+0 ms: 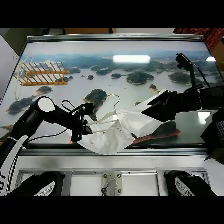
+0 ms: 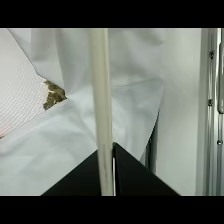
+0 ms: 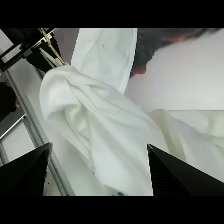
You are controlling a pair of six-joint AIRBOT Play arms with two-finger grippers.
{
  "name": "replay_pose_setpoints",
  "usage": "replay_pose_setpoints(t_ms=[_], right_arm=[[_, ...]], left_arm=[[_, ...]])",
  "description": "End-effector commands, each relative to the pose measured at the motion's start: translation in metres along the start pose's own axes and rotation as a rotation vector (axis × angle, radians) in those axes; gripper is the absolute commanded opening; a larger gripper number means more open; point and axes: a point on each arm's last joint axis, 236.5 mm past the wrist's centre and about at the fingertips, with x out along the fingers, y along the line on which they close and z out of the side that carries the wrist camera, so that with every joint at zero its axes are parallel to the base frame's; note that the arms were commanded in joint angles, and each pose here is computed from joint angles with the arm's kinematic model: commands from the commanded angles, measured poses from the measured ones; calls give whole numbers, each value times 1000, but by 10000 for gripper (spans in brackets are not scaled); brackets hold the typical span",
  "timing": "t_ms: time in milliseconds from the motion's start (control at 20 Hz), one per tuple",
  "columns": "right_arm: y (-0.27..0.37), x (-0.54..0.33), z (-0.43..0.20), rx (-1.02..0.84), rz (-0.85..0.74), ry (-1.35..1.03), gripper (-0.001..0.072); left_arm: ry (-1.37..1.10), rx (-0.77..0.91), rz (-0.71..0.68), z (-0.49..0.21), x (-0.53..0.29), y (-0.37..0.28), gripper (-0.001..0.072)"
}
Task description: Fold the clothes and pants, and hang the long-sleeved shirts on hangers.
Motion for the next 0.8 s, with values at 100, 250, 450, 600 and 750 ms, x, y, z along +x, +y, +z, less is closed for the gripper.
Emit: replay_pose_setpoints(t_ms=[100,250,450,600,750], right_arm=[[-33,2,-26,-121,31,-38,654],[-54,4,-42,-81,34,-33,654],[-58,13,-62,-64,110,2,654],[-63,18,-72,-82,138,19,654],[-71,22,-84,-91,136,62,654]], left_arm=[[1,1,-4,0,0,-1,12],[2,1,-4,0,0,-1,12],[1,1,-4,0,0,-1,12],[1,1,-4,0,0,-1,12],[1,1,-4,0,0,-1,12]])
